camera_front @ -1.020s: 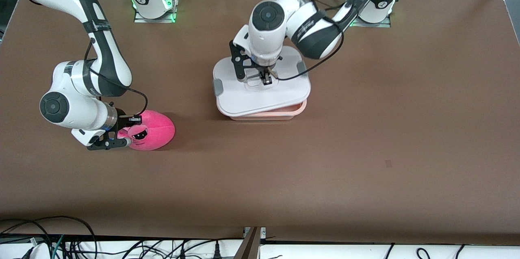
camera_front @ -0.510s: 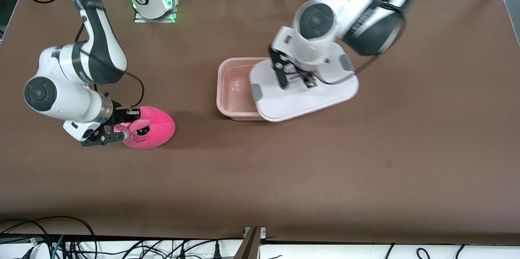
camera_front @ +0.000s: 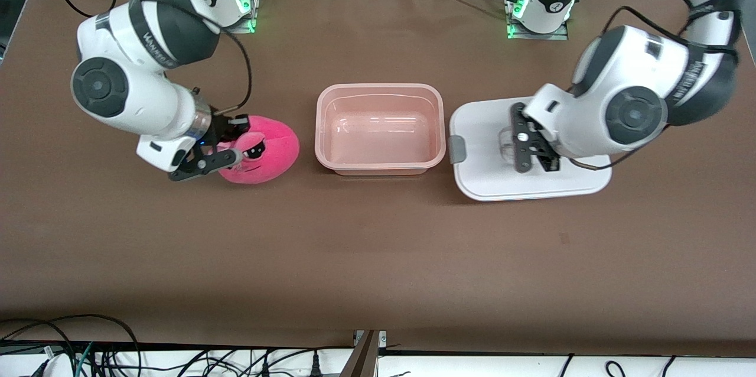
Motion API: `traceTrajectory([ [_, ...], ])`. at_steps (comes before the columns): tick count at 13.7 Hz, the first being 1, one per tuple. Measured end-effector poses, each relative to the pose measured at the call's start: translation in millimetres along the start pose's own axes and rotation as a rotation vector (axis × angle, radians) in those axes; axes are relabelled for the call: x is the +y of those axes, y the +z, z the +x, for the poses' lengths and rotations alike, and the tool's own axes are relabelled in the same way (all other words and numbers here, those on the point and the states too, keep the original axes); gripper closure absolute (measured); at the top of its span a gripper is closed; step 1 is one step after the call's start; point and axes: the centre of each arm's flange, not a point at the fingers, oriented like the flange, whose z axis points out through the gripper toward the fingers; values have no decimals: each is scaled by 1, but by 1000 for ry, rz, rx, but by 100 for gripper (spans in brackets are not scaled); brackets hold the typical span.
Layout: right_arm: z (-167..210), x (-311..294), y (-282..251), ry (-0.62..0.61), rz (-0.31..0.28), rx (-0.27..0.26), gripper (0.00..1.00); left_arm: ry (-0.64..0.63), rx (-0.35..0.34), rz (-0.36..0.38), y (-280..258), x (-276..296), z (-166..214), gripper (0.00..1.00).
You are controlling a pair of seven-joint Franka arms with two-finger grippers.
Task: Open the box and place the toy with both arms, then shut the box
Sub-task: 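Lift the white lid off the box with the left gripper, then carry the pink toy into the pink box with the right gripper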
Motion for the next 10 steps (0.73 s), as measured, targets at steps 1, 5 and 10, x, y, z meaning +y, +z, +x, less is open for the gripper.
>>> traceTrajectory([
  [1,-2,-17,0,-31,-1,-4,93,43,4,-9,2,-4,-11,92],
  [5,-17,-95,14,-208,-137,-43,93,162,-9,-92,31,-14,-21,92],
  [10,-36,-159,33,-375,-324,-81,93,167,-30,-102,33,-16,-27,92],
])
